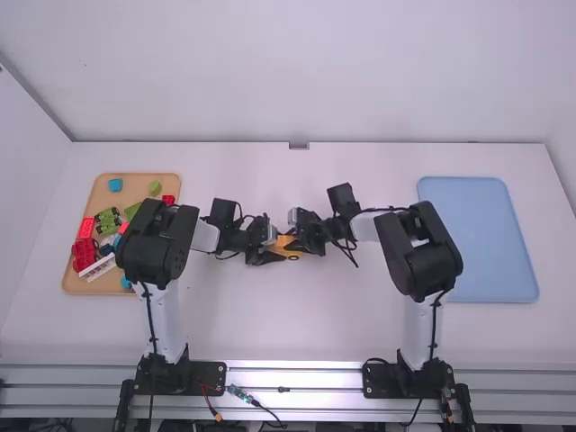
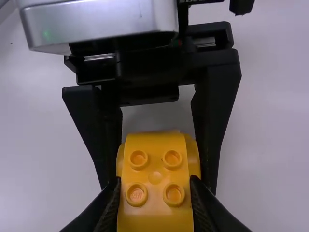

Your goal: Assemble lego blocks to make yellow taxi

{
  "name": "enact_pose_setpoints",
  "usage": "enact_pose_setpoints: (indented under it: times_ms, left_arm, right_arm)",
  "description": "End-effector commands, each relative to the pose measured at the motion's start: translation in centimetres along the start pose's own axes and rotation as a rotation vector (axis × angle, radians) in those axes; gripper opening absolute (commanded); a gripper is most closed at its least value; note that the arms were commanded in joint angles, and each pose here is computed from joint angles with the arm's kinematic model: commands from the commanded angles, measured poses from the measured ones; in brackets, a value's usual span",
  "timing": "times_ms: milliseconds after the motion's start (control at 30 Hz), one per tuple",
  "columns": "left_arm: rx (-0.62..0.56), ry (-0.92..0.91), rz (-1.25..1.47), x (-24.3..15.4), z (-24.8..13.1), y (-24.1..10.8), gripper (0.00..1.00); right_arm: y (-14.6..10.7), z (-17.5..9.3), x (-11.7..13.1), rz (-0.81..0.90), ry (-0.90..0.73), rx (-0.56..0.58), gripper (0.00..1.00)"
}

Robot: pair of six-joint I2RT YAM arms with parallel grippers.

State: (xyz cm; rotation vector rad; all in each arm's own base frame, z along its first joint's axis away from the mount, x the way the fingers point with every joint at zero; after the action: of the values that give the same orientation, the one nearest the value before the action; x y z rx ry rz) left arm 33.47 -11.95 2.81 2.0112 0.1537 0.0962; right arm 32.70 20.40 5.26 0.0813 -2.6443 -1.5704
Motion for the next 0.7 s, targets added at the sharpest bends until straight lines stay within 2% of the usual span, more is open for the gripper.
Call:
enact_pose_setpoints:
  times_ms: [0, 367, 667]
  left_arm:
    - [0.137, 0.061, -0.052, 0.1, 0.6, -1.7, 0.20]
    - [0.133, 0.059, -0.052, 0.1, 0.6, -1.7, 0.19]
    - [0.133, 0.060, -0.052, 0.1, 0.6, -1.7, 0.19]
  right_arm:
    - [-3.7, 2.2, 2.8, 0.142, 0.042, 0.130, 0.00]
    - [-4.2, 2.2, 2.7, 0.182, -0.003, 0.165, 0.00]
    - [-4.8, 2.2, 3.2, 0.162, 0.021, 0.306, 0.00]
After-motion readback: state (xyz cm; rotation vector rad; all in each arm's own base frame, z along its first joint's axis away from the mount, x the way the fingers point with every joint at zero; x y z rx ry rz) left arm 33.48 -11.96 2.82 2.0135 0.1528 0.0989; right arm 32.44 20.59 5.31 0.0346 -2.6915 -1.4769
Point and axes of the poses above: each hand's point on the last joint's axis, 136 mm out from that joint toward the fingers, its own z axis out along the fingers, its own x axis along the line the jaws close on, y = z × x, the point moved 9 cm from there along -z, back along the fingers, and after that the axes turned 3 degrees about -z, right-handed, at the moved point
